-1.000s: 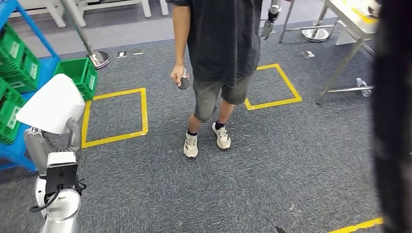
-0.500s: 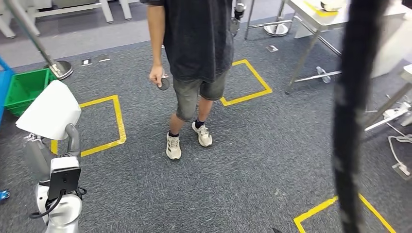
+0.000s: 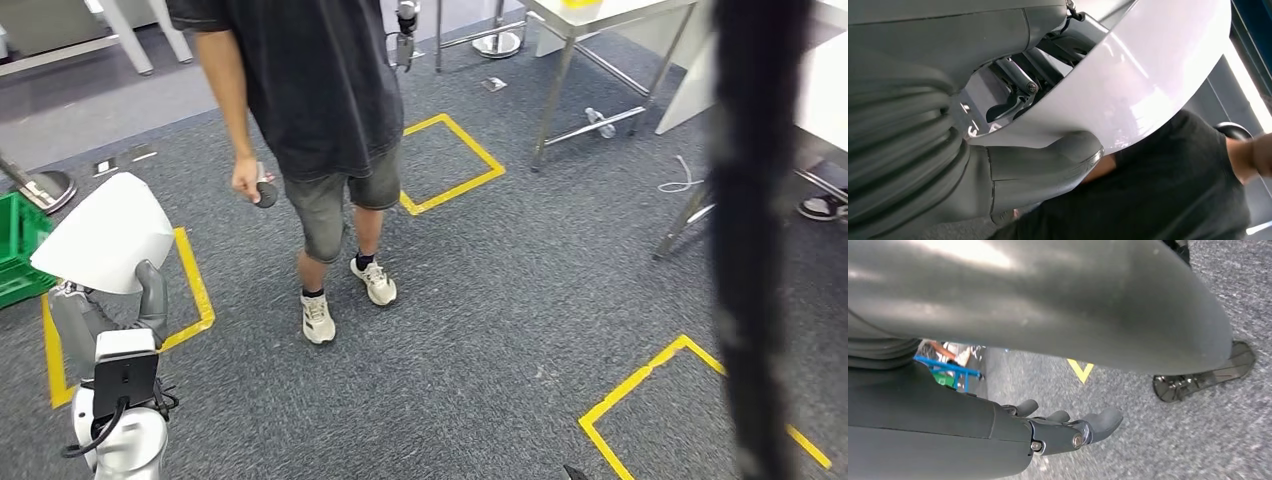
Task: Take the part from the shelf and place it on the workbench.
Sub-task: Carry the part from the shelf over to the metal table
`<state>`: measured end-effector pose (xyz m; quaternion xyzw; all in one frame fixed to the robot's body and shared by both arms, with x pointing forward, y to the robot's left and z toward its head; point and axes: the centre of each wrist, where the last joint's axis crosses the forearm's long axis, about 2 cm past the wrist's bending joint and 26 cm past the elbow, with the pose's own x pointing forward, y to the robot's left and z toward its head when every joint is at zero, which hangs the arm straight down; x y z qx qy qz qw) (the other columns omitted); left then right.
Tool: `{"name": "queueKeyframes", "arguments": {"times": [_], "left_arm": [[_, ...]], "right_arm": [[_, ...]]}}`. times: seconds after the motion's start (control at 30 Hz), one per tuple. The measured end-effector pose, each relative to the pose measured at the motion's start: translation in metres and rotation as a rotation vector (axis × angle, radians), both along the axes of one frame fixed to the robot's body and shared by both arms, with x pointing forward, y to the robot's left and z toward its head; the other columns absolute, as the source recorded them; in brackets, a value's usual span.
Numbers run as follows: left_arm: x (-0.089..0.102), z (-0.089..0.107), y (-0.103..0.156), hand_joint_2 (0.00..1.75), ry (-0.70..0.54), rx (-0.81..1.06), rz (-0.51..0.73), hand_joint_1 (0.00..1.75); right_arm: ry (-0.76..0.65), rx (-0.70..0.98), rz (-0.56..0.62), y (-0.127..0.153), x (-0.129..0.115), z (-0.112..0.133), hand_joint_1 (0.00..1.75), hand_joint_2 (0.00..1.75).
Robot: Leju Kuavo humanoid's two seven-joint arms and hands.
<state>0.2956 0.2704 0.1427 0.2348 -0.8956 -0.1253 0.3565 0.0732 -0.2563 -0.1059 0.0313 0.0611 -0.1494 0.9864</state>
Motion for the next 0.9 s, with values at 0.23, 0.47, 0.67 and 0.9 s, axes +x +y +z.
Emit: {"name": "queueKeyframes", "arguments": {"times": [0.23,0.47,0.67,0.9], "left_arm": [[-0.001,0.002,0.005,1.75,-0.027,-0.002,0.01,1.75],[-0.015,-0.002,0.016,1.75,-0.036,-0.044,0.048,1.75],[-0.045,-0.009,0.038,1.75,-0.032,-0.073,0.102,1.75],[-0.068,-0.009,0.052,1.75,-0.018,-0.033,0.118,1.75]], "right_arm": [[0.002,0.002,-0.003,0.001,-0.001,0.0,0.0,0.0],[0.007,-0.005,0.009,0.003,-0.003,0.0,0.0,0.0],[0.019,-0.009,0.058,0.009,-0.002,0.0,0.0,0.0],[0.008,0.003,0.088,0.014,0.0,0.001,0.0,0.0]]}}
